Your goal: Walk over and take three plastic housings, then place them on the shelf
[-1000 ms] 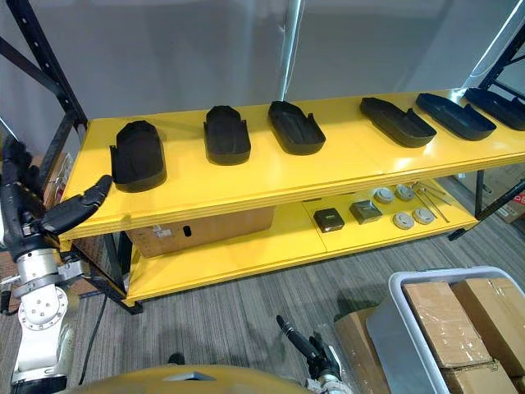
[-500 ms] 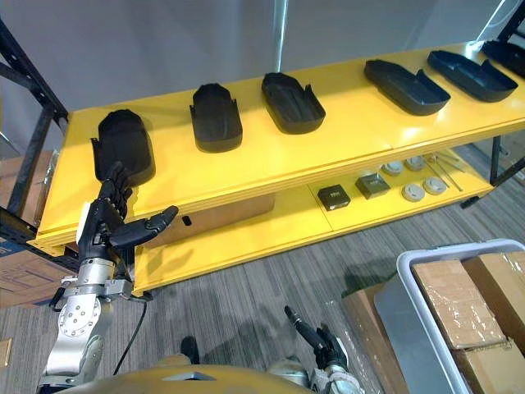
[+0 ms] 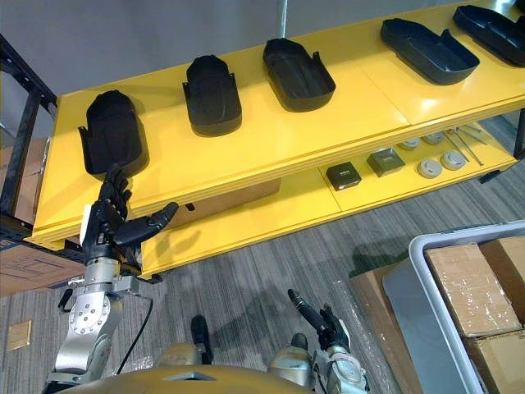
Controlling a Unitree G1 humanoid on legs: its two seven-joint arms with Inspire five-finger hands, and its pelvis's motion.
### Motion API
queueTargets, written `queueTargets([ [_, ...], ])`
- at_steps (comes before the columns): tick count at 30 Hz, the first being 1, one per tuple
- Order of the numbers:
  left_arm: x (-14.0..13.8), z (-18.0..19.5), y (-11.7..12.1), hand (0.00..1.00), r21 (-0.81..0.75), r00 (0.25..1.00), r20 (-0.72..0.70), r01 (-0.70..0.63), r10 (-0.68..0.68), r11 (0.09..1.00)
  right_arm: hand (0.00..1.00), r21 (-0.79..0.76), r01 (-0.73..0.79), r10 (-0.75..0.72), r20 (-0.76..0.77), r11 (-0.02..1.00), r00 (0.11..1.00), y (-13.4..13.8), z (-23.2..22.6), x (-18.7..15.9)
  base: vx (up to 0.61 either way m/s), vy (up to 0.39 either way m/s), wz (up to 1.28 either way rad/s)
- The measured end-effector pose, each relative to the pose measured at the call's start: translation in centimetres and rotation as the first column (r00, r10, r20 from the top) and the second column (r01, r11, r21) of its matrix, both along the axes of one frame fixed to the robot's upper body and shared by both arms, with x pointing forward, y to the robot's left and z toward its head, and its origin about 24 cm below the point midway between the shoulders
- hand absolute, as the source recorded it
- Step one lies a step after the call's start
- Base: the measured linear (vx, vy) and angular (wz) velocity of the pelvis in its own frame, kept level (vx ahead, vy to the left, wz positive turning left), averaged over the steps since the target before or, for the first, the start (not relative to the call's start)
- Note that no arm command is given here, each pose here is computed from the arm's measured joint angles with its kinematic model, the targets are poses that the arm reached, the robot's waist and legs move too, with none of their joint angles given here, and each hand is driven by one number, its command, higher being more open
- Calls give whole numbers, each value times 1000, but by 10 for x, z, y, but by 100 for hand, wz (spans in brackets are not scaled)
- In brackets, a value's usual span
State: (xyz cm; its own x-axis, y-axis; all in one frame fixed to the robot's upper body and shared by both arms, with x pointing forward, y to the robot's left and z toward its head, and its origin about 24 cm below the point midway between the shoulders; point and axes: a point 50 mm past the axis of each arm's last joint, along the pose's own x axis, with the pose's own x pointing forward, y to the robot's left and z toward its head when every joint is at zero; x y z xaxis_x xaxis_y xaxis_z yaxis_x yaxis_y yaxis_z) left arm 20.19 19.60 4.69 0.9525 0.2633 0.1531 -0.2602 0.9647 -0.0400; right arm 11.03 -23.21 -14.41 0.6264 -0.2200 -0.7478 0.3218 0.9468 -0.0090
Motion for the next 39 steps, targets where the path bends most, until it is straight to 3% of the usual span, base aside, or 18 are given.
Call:
queueTargets([
  [14, 15, 28, -2, 100, -38, 988, 133, -80, 84, 996, 100, 31, 32, -32, -24, 999, 999, 2, -3, -2, -7, 5, -7],
  [39, 44, 17, 32, 100, -38, 946, 37, -322, 323, 946, 100, 50, 90, -87, -73, 995, 994, 5, -7, -21, -9, 2, -3],
])
